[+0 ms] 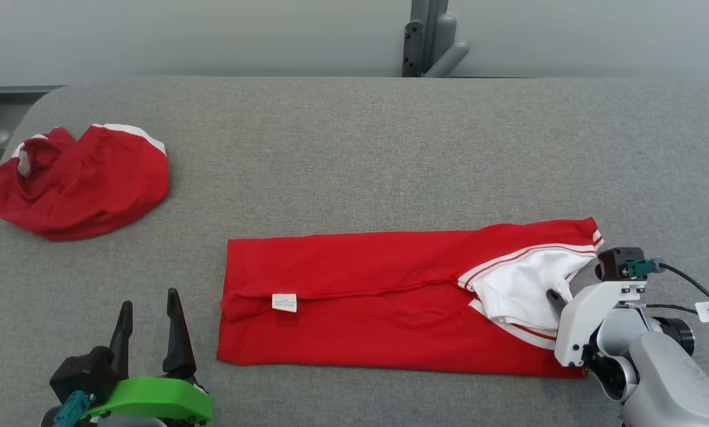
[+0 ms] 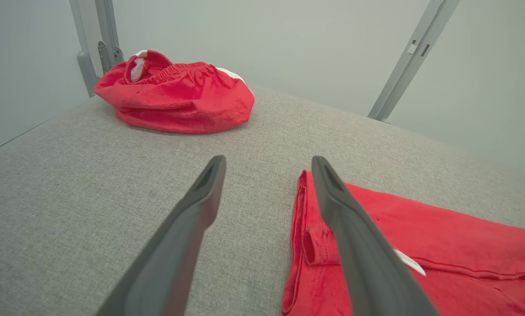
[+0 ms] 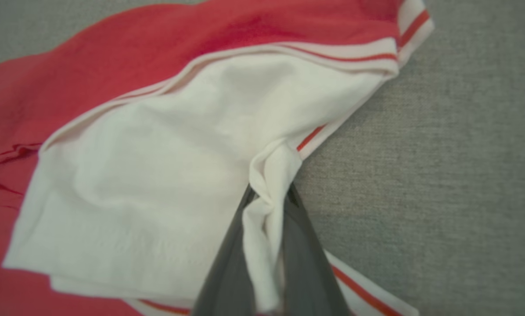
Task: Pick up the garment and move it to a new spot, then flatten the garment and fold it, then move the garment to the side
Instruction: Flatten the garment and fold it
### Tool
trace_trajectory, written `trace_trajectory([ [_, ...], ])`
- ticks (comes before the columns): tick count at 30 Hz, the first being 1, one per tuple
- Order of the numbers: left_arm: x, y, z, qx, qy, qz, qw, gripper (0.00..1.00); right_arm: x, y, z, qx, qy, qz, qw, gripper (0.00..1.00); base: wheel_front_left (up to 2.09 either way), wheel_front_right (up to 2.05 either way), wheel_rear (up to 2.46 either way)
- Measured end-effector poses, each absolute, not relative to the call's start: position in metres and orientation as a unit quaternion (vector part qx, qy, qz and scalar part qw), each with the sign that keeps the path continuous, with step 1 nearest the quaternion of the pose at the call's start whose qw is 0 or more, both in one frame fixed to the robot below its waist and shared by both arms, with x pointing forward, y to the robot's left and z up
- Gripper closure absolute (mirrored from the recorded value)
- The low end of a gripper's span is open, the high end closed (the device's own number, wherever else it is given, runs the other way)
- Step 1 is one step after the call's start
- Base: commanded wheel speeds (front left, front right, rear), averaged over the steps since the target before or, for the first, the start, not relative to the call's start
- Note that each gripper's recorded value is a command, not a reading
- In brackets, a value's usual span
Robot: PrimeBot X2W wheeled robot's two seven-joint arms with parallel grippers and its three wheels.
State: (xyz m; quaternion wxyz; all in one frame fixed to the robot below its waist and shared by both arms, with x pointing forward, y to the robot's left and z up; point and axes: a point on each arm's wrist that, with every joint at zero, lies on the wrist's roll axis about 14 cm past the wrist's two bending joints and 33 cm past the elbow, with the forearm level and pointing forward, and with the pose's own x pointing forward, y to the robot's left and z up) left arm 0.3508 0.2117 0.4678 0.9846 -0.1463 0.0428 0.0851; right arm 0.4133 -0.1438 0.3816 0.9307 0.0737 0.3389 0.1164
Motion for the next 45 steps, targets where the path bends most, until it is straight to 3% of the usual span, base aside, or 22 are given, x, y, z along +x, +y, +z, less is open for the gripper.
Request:
trace_trajectory([
  [8,0.361,0.207,0.472,-0.143,0.034,0.076,0.986,0.00,0.421,-0.170,0.392,0.074,0.314,0.086,0.943,1.00,0.00,0.00,0.00],
  [17,0.376,0.186,0.476,-0.145,0.029,0.044,0.988,0.00,0.419,-0.277,0.424,0.062,0.269,-0.023,0.961,1.00,0.00,0.00,0.00],
  [21,0.381,0.178,0.475,-0.146,0.031,0.030,0.988,0.00,0.416,-0.296,0.436,0.076,0.248,-0.047,0.965,1.00,0.00,0.00,0.00],
  [29,0.387,0.163,0.471,-0.148,0.037,0.011,0.988,0.00,0.418,-0.273,0.460,0.106,0.208,-0.018,0.972,1.00,0.00,0.00,0.00],
  [45,0.376,0.164,0.480,-0.147,0.026,0.007,0.989,0.00,0.399,-0.139,0.509,0.113,0.158,0.166,0.967,1.00,0.00,0.00,0.00],
])
